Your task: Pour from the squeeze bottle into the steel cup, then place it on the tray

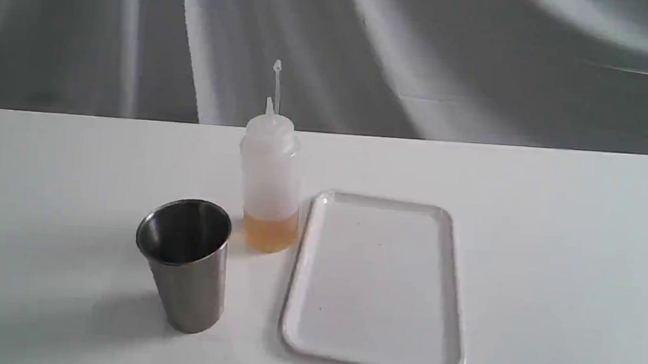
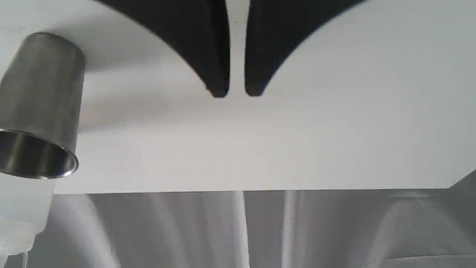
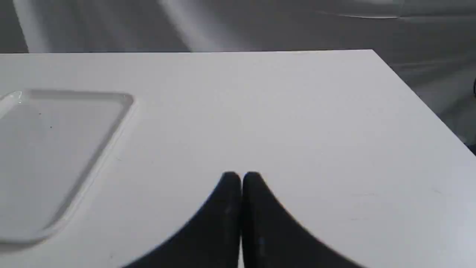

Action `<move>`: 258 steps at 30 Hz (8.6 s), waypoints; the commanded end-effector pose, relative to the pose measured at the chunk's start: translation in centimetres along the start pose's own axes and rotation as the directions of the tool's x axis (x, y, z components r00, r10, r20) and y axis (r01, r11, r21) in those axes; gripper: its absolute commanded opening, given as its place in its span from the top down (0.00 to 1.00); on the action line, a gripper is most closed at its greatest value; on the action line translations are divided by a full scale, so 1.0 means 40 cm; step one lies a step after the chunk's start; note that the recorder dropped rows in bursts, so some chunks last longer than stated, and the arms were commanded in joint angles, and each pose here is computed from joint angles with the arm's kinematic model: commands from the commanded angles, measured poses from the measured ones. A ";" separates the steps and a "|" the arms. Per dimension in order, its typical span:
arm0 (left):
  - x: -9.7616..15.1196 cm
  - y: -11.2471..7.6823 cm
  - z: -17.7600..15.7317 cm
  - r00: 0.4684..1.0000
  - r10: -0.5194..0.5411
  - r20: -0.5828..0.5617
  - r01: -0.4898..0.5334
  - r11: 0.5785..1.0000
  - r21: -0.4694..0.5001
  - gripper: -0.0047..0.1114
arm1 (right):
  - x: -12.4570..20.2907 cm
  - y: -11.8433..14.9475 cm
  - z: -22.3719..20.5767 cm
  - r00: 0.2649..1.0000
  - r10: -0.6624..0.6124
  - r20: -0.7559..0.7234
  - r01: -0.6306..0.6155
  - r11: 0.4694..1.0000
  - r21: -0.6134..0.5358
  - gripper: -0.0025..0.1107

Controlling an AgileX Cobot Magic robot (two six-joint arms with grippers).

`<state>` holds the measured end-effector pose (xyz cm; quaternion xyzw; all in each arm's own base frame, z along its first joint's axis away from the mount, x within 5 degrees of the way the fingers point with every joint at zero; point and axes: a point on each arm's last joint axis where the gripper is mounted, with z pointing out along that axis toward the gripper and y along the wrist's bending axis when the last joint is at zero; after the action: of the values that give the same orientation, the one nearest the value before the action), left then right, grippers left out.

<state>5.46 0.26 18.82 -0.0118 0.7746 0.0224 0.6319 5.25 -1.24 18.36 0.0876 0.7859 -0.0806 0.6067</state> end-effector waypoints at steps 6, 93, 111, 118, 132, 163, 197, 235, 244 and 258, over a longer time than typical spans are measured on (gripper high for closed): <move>0.002 -0.001 0.001 1.000 -0.004 0.005 0.003 1.000 0.008 0.89 | 0.000 -0.002 0.000 1.000 -0.002 0.014 0.001 1.000 0.011 0.98; 0.002 -0.001 0.001 1.000 0.000 0.005 0.000 1.000 0.008 0.89 | -0.883 0.277 0.179 0.876 0.196 0.441 0.059 0.863 -0.501 0.98; 0.002 -0.001 0.001 1.000 -0.002 0.005 0.002 1.000 0.008 0.89 | -0.769 0.436 0.492 0.953 -0.035 0.302 0.178 0.869 -0.461 0.98; 0.002 -0.001 0.001 1.000 -0.002 0.005 0.002 1.000 0.008 0.89 | -0.681 0.459 0.559 0.993 0.054 0.105 0.004 0.873 -0.488 0.98; 0.002 -0.001 0.001 1.000 -0.001 0.005 0.001 1.000 0.008 0.89 | -0.410 0.481 0.644 1.000 0.025 0.019 -0.012 0.863 -0.506 0.98; 0.002 -0.001 0.001 1.000 0.000 0.005 -0.001 1.000 0.008 0.89 | -0.114 0.416 0.706 0.960 -0.243 0.140 0.249 0.511 -0.822 0.98; 0.002 -0.001 0.001 1.000 -0.003 0.005 0.003 1.000 0.008 0.89 | -0.070 0.424 0.866 0.983 -0.176 0.056 0.117 0.360 -0.926 0.05; 0.002 -0.001 0.001 1.000 -0.001 0.005 0.001 1.000 0.008 0.89 | -0.020 0.636 0.960 0.971 -0.168 0.170 0.210 0.265 -0.941 0.05; 0.002 -0.001 0.001 1.000 -0.004 0.005 0.003 1.000 0.008 0.89 | -0.005 0.661 0.957 0.956 -0.217 0.198 0.256 0.281 -0.925 0.05; 0.002 -0.001 0.001 1.000 -0.001 0.005 0.001 1.000 0.008 0.89 | -0.001 0.726 0.988 0.953 -0.182 0.242 0.285 0.272 -0.919 0.05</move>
<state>5.46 0.26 18.82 -0.0118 0.7746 0.0224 0.6319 48.94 17.36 7.59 -0.4125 0.6590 0.3007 0.5524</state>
